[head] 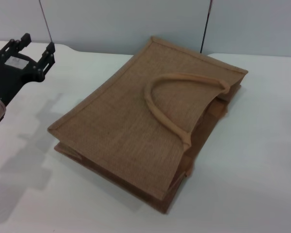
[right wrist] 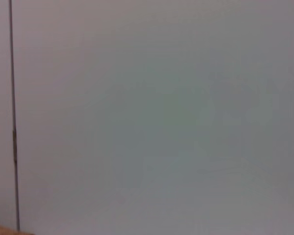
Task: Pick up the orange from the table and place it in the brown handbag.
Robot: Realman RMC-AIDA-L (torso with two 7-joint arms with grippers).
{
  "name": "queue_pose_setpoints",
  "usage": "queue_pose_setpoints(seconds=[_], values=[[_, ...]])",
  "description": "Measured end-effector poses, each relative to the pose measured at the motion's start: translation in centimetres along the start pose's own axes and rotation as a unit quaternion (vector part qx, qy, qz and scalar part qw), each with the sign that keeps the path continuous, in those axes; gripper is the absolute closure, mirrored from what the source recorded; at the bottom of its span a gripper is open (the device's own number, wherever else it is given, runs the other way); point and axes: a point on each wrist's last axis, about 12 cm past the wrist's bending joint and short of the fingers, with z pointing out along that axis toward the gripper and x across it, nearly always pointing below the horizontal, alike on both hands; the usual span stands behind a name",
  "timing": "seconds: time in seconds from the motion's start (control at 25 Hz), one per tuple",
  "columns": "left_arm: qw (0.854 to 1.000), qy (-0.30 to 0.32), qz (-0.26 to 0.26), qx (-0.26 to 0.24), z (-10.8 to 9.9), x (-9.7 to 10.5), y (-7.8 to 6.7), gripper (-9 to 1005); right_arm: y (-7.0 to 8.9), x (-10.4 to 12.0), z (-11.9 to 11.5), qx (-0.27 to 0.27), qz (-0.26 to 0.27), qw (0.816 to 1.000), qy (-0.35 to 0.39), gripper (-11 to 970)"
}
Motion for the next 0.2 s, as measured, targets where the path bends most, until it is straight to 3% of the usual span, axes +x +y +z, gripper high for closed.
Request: queue_pose_setpoints(seconds=[0.2], values=[[1.0, 0.004, 0.003, -0.014, -0.28, 0.47, -0.06, 383, 0.0, 0.14, -0.14, 0.005, 0.002, 1.0, 0.003, 155]])
